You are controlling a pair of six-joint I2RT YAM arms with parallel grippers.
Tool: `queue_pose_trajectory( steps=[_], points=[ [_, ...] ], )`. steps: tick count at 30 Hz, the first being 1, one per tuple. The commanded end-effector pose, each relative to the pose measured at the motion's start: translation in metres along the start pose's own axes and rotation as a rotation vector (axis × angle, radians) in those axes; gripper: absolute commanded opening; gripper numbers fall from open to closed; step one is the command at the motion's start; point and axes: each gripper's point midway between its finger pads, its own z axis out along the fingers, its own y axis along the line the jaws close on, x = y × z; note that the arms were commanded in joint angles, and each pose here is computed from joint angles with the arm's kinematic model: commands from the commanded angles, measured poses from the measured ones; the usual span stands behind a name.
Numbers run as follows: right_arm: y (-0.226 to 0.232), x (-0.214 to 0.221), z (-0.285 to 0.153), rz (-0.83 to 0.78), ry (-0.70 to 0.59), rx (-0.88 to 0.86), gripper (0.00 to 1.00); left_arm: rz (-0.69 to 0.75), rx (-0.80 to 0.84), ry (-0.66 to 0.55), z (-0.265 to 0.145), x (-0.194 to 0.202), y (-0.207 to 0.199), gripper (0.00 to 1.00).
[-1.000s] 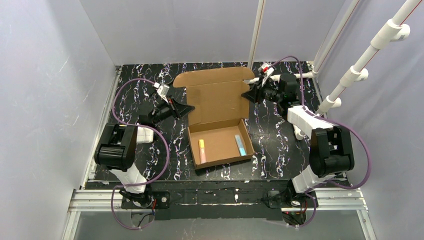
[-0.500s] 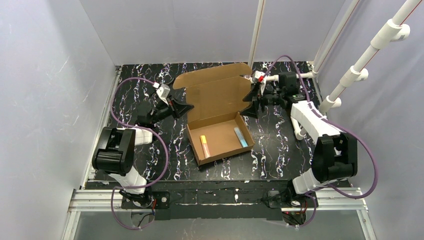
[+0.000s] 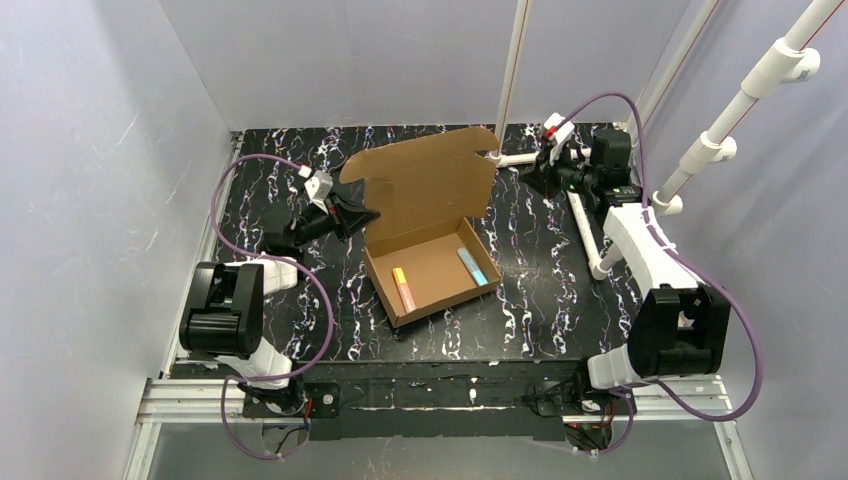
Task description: Fold the paper box
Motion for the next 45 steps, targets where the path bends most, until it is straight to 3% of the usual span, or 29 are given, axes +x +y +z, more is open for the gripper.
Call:
queue_pose_trajectory(
  steps=[1,5,10,11,16,23,37,41,45],
  points=[
    [-0.057,-0.022,0.019,0.082,-0.108,0.249,0.11,0.068,0.055,-0.012,-0.003,-0.012,-0.015,0.00],
    [-0.042,-0.014,0.062,0.112,-0.146,0.188,0.09,0.057,0.070,-0.008,-0.003,-0.011,-0.020,0.00],
    [0.022,-0.015,0.087,0.102,-0.196,-0.077,0.09,0.063,0.087,-0.004,-0.004,-0.010,-0.026,0.00],
    [0.030,-0.017,0.086,0.089,-0.213,-0.109,0.13,0.065,0.093,-0.003,-0.003,-0.010,-0.027,0.00],
    [0.029,-0.012,0.098,0.087,-0.211,-0.161,0.51,0.046,0.170,0.018,0.003,-0.012,-0.038,0.00],
    [0.047,-0.013,0.106,0.038,-0.271,-0.325,0.75,0.037,0.228,0.035,0.008,-0.014,-0.046,0.00],
    [0.043,-0.023,0.122,0.035,-0.368,-0.408,0.79,0.033,0.261,0.046,0.016,-0.013,-0.047,0.00],
    [0.044,-0.025,0.125,0.044,-0.388,-0.438,0.69,0.030,0.267,0.049,0.016,-0.012,-0.049,0.00],
    [0.052,-0.031,0.120,0.044,-0.418,-0.481,0.48,0.029,0.268,0.048,0.017,-0.012,-0.048,0.00]
  ],
)
